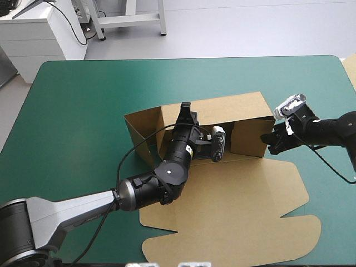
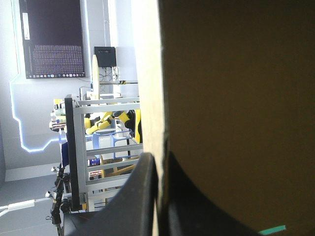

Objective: Fold the box

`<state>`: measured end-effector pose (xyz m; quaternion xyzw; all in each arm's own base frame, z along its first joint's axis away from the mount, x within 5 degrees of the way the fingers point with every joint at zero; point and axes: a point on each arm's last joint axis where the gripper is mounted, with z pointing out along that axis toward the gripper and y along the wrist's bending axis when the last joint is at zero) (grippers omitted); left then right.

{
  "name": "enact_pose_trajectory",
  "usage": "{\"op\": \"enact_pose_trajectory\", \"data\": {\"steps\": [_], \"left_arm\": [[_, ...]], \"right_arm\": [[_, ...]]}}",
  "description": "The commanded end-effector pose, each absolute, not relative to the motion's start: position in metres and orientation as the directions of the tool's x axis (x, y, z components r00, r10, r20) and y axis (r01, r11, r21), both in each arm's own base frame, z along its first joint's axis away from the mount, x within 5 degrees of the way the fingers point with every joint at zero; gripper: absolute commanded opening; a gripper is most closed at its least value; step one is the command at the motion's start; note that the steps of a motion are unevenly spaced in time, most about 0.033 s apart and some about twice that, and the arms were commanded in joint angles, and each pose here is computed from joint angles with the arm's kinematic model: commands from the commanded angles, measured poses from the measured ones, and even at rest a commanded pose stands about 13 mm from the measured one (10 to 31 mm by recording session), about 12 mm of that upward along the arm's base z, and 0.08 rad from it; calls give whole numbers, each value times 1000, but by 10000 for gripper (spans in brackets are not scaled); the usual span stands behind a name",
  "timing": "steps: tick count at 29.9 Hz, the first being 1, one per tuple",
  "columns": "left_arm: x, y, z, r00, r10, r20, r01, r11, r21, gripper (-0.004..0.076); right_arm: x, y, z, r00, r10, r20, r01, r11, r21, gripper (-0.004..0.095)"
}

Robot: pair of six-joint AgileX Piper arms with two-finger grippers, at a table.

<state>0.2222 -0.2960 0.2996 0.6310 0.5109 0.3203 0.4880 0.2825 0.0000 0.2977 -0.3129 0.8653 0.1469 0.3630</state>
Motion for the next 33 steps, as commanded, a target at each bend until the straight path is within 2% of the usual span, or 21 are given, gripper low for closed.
{"op": "enact_pose_trajectory", "data": {"steps": [1, 4, 7, 11, 13, 19, 25, 27, 30, 33], "left_arm": [[218, -297, 317, 307, 940, -148, 317, 46, 947, -8], [218, -297, 317, 307, 940, -148, 317, 46, 947, -8], [218, -297, 317, 307, 940, -148, 317, 46, 947, -8], [218, -297, 317, 308, 940, -148, 315, 46, 948, -8], [218, -297, 317, 309, 940, -146, 313, 45, 949, -8], [218, -296, 318, 298, 944, -143, 309, 46, 950, -8], [219, -295, 318, 291, 945, -152, 306, 58, 950, 22], [219, -296, 319, 293, 943, -161, 296, 71, 952, 81], [219, -297, 322, 313, 938, -150, 273, 63, 960, 225], [218, -300, 323, 313, 922, -229, 284, 139, 949, 347]], "right_arm": [[291, 6, 313, -417, -406, -813, -684, 729, -14, 529], [297, 7, 306, -428, -383, -819, -689, 724, 22, 479], [300, 6, 300, -444, -381, -811, -688, 724, 37, 332], [302, 7, 296, -478, -356, -803, -682, 726, 85, -12], [301, 8, 294, -499, -341, -797, -680, 724, 117, 7], [300, 20, 293, -501, -362, -786, -704, 699, 127, 3], [302, 38, 289, -549, -380, -744, -669, 733, 120, 3], [304, 45, 287, -556, -393, -732, -650, 755, 88, 3], [306, 52, 286, -566, -390, -727, -620, 782, 62, 3], [309, 56, 286, -573, -357, -737, -589, 805, 68, 3]]}}
